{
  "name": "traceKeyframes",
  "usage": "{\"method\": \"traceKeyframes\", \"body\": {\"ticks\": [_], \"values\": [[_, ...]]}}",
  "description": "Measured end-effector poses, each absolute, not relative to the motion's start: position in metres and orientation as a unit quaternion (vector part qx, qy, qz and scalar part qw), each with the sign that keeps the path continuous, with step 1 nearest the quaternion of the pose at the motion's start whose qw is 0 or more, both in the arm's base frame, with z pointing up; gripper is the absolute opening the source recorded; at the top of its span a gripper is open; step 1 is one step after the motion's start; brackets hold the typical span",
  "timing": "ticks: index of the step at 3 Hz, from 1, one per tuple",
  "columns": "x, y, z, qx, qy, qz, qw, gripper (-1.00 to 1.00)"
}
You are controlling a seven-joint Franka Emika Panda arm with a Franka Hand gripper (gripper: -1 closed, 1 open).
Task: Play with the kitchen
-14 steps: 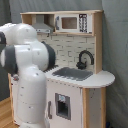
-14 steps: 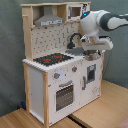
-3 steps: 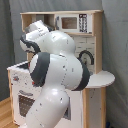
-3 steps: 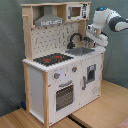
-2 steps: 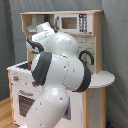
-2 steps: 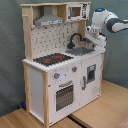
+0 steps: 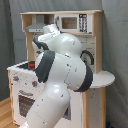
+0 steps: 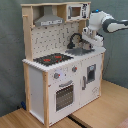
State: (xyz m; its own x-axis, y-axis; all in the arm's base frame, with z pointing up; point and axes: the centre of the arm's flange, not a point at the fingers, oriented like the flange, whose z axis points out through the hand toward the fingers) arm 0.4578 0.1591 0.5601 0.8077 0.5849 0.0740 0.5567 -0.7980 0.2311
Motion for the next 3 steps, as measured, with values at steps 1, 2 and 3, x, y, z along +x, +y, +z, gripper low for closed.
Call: {"method": "traceKeyframes", "body": {"ticks": [1, 2, 3], "values": [[0.473, 0.159, 0.557, 0.947, 0.299, 0.066, 0.094, -1.00], [0.488, 0.161, 0.553, 0.950, 0.295, 0.060, 0.088, -1.00], [0.501, 0.162, 0.546, 0.952, 0.292, 0.053, 0.081, -1.00]]}}
